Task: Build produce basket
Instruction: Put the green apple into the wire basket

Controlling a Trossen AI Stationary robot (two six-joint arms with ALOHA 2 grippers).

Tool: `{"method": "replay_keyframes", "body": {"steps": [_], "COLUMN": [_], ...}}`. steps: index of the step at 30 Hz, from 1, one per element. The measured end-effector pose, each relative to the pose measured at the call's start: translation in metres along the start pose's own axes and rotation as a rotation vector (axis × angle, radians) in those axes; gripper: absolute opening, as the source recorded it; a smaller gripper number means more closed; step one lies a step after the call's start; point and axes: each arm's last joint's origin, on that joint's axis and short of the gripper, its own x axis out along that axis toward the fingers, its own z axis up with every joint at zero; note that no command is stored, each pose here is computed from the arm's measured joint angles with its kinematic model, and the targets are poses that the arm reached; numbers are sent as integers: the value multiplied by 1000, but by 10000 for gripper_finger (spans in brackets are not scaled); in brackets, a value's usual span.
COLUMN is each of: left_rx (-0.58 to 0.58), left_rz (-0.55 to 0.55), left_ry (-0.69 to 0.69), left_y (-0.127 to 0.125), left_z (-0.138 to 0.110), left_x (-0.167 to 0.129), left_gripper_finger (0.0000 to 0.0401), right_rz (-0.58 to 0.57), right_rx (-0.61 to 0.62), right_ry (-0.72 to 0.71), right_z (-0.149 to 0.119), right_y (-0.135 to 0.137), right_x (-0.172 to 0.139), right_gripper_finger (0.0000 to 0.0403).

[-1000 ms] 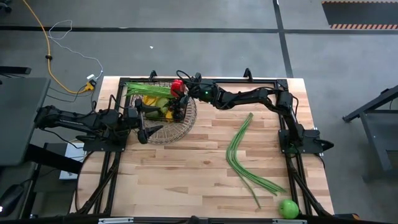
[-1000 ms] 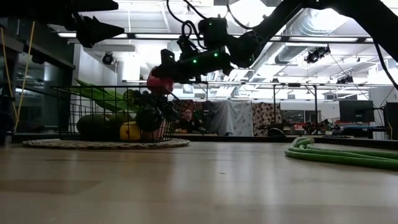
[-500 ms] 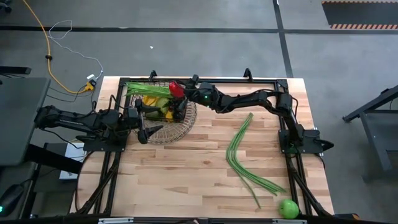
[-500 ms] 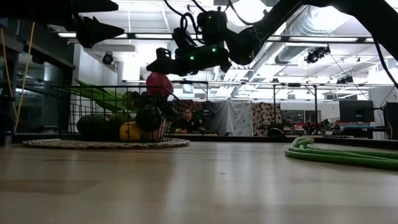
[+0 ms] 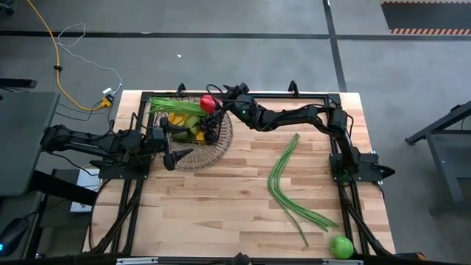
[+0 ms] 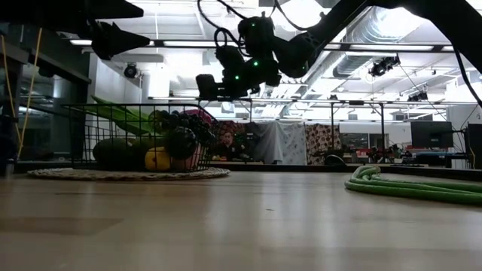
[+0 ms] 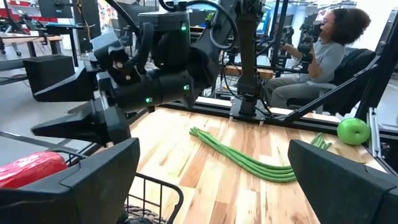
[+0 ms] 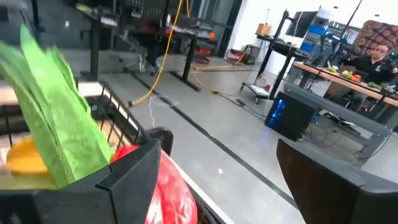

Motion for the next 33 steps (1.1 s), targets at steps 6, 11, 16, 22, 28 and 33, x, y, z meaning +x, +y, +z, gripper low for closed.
{"method": "replay_keyframes", "body": {"steps": [6, 11, 16, 22, 28, 33], "left_rx": [9, 9, 3, 20, 67, 76], "left_rz": [5, 6, 5, 5, 8, 5], "left_ry": [21, 23, 9, -40, -71, -97], "left_y": [0, 0, 0, 0, 0, 0], "left_z": [-2, -2, -1, 4, 7, 10], "left_x": [0, 0, 0, 0, 0, 0], "left_gripper_finger": [400, 400, 400, 400, 400, 400], "right_rz": [135, 298, 422, 700, 730, 724], "right_rx": [-45, 51, 205, 403, 422, 433], "right_ry": [77, -6, -192, -315, -373, -396], "right_z": [20, 26, 9, 1, 1, 4], "right_y": [-11, -34, -65, -92, -102, -105], "right_x": [-17, -61, -123, -186, -221, -230], "right_gripper_finger": [312, 312, 312, 312, 312, 312]}}
